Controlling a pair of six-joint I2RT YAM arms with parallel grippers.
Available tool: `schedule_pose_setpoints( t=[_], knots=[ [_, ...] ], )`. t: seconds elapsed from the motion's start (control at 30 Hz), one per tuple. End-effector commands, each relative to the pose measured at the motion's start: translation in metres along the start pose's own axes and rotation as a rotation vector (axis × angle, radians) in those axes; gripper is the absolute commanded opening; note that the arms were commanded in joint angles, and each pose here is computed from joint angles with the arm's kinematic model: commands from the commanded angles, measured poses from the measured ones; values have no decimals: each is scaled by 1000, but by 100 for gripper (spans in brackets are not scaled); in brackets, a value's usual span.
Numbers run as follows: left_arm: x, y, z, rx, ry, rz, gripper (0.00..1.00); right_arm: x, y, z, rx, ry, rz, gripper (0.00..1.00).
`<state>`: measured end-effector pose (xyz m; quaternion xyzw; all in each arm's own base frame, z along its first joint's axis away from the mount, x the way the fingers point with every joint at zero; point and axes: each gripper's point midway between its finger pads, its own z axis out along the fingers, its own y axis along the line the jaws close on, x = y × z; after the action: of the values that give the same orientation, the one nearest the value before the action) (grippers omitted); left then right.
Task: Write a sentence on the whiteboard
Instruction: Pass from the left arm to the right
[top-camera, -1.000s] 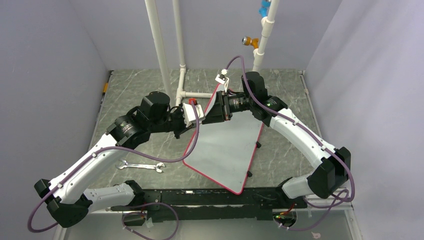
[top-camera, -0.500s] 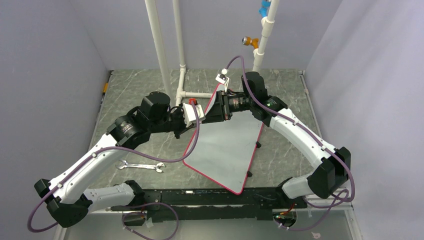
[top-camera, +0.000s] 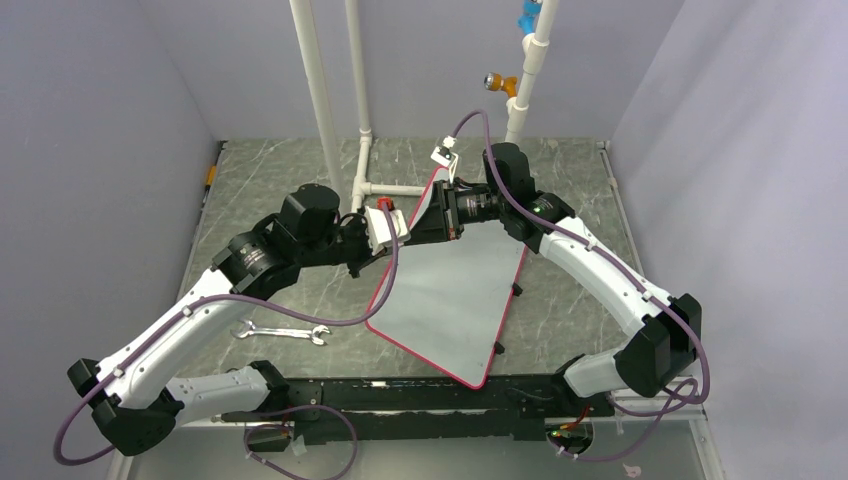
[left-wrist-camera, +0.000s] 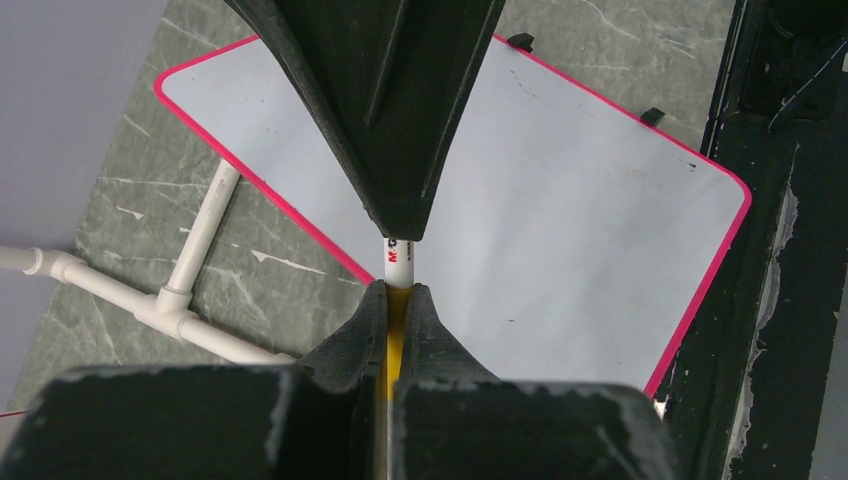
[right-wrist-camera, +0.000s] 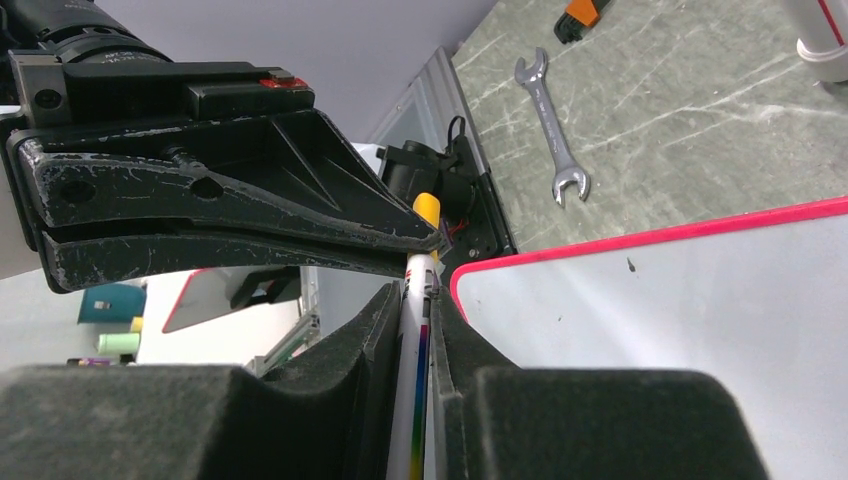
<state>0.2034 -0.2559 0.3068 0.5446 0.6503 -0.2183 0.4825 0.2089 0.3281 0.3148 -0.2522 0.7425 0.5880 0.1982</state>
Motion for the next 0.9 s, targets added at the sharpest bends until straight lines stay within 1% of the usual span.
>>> schedule_pose_setpoints(
  t=[0.0,0.17,0.53,0.7,0.77,0.8,0.83,0.87],
  knots=[
    [-16,1,1,-8,-63,20,0,2,20,1,-59,9,-54,17],
    [-17,2,0,-12,-64,25,0,6,22,3,-69,27,-54,17],
    [-18,3,-1,-14,-66,30,0,8,25,6,-82,43,-61,27],
    [-18,3,-1,-16,-65,32,0,9,25,7,-82,47,-62,27],
    [-18,4,-1,-18,-66,31,0,11,24,8,-81,52,-61,24],
    [-18,3,-1,-18,-66,31,0,11,24,8,-82,54,-63,20],
    [-19,4,-2,-21,-67,31,0,12,24,8,-81,57,-63,13],
    [-19,4,-2,-23,-67,31,0,13,24,8,-80,60,-63,8]
  ],
)
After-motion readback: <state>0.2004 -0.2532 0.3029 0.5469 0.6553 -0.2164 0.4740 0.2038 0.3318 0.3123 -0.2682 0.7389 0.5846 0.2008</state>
